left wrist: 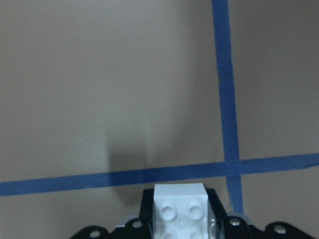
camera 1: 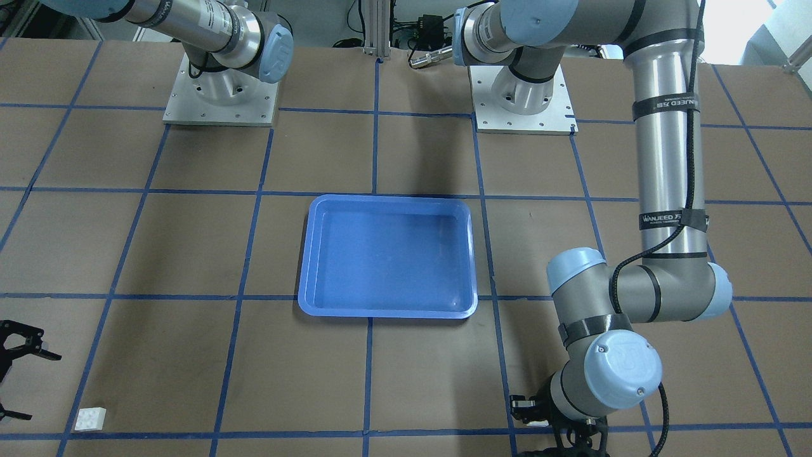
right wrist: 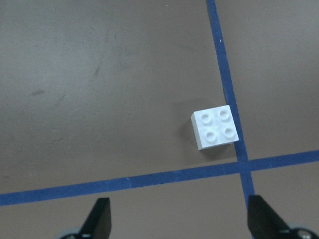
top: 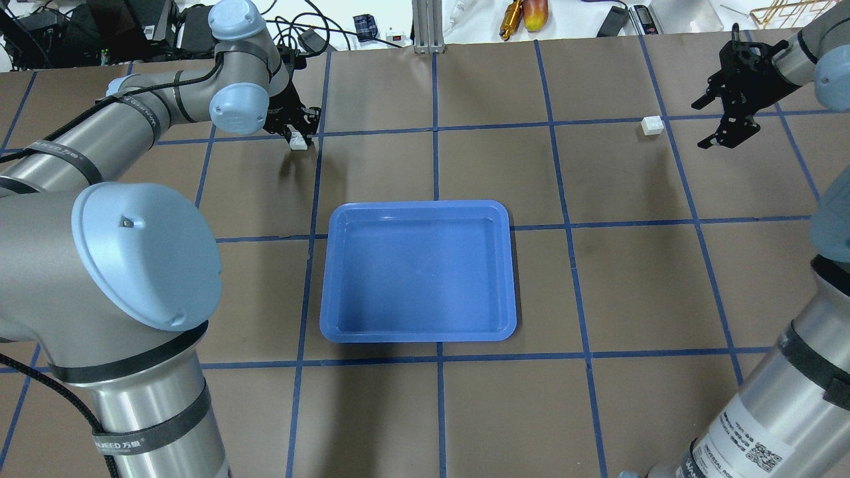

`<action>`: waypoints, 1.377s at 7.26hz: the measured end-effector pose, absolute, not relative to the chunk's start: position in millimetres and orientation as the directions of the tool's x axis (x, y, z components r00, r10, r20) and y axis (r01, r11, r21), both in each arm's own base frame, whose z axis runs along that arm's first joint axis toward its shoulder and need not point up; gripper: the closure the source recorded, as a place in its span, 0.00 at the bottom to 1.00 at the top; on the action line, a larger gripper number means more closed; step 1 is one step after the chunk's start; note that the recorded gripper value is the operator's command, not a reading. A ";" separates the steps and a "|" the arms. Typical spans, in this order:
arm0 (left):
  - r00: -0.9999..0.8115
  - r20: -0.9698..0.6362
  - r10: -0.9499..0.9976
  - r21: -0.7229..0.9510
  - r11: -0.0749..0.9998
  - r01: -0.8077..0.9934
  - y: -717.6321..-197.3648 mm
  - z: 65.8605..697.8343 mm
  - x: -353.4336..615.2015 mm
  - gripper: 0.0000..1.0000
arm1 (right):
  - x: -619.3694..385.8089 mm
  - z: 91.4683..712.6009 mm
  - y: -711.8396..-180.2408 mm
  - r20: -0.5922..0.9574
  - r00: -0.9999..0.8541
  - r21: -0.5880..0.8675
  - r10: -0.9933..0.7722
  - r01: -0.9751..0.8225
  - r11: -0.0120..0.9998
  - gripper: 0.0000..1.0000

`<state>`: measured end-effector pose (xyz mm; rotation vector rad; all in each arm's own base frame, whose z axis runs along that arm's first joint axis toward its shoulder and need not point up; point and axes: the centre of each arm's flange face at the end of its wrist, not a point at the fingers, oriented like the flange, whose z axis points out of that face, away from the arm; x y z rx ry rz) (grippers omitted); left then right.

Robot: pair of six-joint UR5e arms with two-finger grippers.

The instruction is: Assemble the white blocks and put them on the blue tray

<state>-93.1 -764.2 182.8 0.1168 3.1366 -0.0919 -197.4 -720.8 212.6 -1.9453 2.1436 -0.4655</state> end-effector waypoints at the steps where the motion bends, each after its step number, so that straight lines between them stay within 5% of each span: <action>1: -0.997 -0.004 0.073 -0.059 0.996 0.073 -763.1 188.1 -92.6 0.79 | -202.9 202.4 -735.8 0.064 -0.088 -0.370 -0.994 -0.927 0.058 0.07; 10: -0.998 0.011 0.069 0.027 0.997 0.069 -650.4 260.1 -185.5 0.80 | -160.2 181.3 -762.6 0.064 0.103 -0.409 -0.993 -0.905 -0.120 0.06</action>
